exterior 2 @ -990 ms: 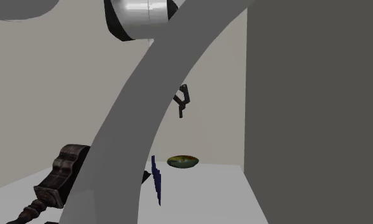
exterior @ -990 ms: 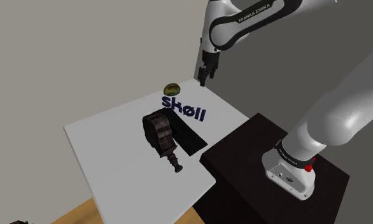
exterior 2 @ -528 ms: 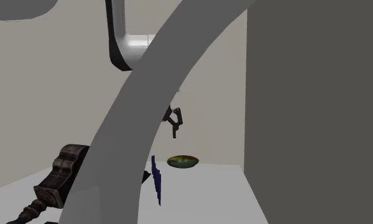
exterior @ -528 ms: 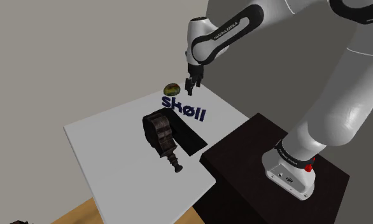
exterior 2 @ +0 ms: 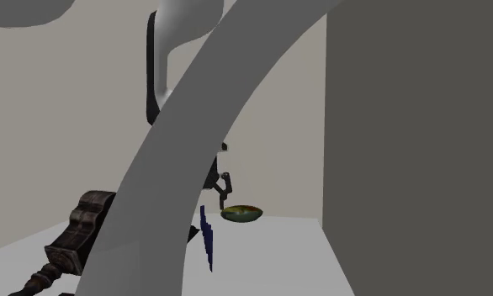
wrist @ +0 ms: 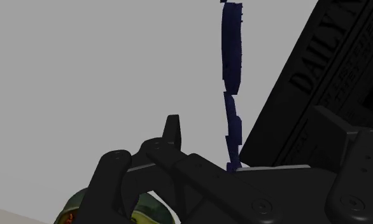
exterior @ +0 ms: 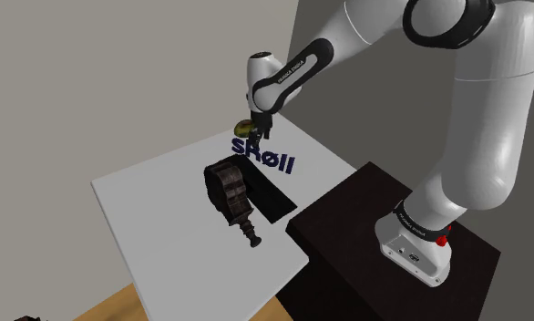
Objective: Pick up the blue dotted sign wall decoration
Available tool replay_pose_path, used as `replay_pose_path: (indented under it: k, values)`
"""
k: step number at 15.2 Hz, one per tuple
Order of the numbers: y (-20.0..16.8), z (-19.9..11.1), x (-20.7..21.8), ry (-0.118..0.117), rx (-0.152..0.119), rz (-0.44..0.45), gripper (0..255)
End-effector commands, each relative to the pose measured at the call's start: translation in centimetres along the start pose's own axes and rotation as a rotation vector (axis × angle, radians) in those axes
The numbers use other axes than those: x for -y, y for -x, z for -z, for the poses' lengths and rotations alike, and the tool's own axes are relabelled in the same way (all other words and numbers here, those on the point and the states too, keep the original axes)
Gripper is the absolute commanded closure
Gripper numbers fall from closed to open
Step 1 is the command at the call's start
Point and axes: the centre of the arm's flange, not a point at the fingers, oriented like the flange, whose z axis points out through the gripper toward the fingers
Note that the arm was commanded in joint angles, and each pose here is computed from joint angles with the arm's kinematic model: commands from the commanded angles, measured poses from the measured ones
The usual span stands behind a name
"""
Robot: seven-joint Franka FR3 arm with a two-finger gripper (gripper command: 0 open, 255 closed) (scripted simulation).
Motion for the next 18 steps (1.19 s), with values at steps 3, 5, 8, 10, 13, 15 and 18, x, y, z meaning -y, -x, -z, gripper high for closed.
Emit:
replay_pose_path:
  k: [3,5,8,10,13,15,18]
  values:
    - [-0.6,-2.3,0.1,-0.001,0.001,0.005,0]
    - [-0.7,-3.4,0.1,-0.001,0.001,0.005,0]
    - [-0.8,-4.2,0.1,-0.001,0.001,0.005,0]
    - [-0.9,-4.2,0.1,-0.001,0.001,0.005,255]
    - [-0.9,-4.2,0.1,-0.001,0.001,0.005,255]
    - [-0.9,-4.2,0.1,-0.001,0.001,0.005,255]
    - [-0.8,-4.2,0.1,-0.001,0.001,0.005,255]
